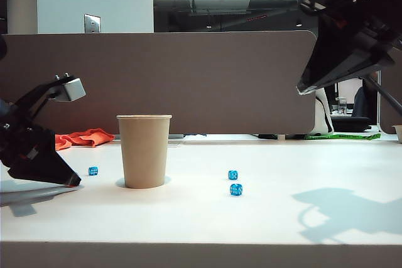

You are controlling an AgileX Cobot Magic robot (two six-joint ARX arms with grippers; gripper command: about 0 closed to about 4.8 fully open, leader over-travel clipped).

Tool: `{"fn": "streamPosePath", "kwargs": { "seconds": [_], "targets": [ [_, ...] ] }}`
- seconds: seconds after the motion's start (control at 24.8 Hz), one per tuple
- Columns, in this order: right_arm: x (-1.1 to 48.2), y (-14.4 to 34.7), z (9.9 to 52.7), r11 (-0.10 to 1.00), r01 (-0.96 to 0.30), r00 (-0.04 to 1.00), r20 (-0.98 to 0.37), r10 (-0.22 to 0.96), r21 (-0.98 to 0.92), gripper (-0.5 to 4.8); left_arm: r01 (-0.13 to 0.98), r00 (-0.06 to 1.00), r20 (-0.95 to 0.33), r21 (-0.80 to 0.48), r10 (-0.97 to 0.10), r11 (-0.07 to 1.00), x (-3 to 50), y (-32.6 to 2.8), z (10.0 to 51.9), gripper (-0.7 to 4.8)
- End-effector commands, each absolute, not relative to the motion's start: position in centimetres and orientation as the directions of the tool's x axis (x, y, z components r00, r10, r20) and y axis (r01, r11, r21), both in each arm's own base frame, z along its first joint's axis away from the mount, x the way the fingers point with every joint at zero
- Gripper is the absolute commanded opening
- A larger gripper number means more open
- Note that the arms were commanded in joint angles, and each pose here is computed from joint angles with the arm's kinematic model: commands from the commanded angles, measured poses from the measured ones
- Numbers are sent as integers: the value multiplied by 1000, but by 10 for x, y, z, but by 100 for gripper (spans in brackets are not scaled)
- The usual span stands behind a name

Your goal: Pick up the dice with a different color and drop it into the paper cup.

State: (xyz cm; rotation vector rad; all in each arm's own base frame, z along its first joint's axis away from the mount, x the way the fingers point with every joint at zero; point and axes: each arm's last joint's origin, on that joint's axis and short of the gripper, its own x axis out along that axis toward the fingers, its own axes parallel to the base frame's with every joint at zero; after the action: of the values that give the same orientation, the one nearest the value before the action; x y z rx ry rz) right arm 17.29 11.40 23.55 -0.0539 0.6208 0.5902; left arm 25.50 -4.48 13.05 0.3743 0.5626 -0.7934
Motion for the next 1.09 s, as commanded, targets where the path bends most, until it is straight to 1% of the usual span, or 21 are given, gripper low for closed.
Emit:
{"fn": "streamPosePath", "kwargs": {
  "seconds": [0.04,0.2,0.48,1.09],
  "targets": [
    [173,114,237,833,-540,661,-550,511,125,-1,747,591,-578,130,-563,652,258,-45,134,160],
    [173,114,237,833,-540,661,-550,511,125,-1,745,598,-572,137,-562,653,259,-45,135,160],
    [173,114,237,833,-540,661,-550,511,125,-1,740,585,-584,100,-563,665,259,-45,130,160],
    [173,114,237,833,-539,661,-550,511,125,-1,740,575,-596,87,-560,667,260,-45,125,151]
  ]
}}
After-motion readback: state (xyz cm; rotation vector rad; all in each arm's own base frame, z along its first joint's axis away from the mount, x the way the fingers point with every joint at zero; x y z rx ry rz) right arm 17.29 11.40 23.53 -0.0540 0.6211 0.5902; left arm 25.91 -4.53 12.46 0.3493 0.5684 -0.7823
